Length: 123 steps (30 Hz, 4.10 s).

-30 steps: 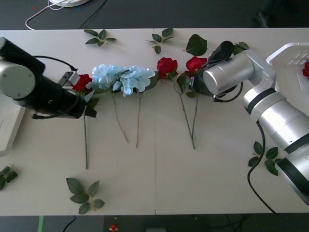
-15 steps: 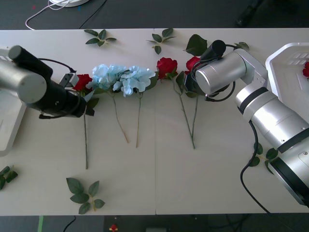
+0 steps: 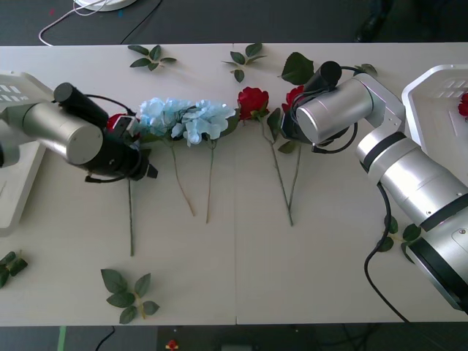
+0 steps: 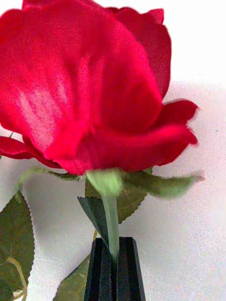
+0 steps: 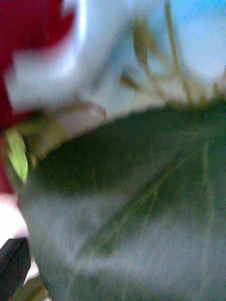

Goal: Place the red flowers into the right box and the blue flowers into the left box. If a person shows an open palm, hand one flower to the person first, then continue sorting.

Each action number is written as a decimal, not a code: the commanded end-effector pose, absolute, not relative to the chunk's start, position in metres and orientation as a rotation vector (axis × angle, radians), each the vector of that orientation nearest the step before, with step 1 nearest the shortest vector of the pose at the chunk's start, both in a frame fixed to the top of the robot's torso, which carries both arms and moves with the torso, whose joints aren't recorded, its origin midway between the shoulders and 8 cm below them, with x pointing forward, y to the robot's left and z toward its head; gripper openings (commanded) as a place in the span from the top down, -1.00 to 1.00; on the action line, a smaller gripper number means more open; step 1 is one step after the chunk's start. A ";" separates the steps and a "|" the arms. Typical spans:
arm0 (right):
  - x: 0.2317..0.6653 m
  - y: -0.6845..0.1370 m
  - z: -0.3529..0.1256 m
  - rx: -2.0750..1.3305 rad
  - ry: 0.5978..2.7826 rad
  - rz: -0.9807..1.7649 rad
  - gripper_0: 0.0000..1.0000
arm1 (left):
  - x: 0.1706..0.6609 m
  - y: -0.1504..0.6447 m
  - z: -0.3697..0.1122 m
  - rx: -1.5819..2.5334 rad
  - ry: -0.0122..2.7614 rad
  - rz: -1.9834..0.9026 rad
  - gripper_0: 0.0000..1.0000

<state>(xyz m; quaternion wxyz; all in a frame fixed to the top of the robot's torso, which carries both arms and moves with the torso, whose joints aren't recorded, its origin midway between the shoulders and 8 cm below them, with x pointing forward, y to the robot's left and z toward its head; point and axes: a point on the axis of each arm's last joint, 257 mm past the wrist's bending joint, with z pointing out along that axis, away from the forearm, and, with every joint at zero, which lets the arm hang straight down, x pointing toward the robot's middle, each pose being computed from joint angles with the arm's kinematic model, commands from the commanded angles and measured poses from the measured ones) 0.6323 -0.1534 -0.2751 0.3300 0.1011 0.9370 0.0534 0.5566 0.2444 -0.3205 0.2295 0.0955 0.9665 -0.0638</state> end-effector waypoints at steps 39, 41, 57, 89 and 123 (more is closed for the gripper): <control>0.573 -0.586 -0.093 0.137 2.264 -0.638 1.00 | 0.671 0.271 -0.078 0.227 2.271 -0.028 1.00; 0.572 -0.602 -0.096 0.149 2.253 -0.654 1.00 | 0.672 0.267 -0.060 0.223 2.242 -0.055 1.00; 0.585 -0.633 -0.107 0.093 2.160 -0.722 -1.00 | 0.668 0.144 0.070 0.282 1.923 -0.438 1.00; 0.545 -0.435 -0.071 -0.158 2.138 -0.037 -1.00 | 0.427 -0.024 0.104 0.829 1.313 -1.027 1.00; 0.394 -0.087 -0.016 -1.120 1.476 0.893 -1.00 | 0.391 -0.064 0.120 0.909 1.256 -1.183 1.00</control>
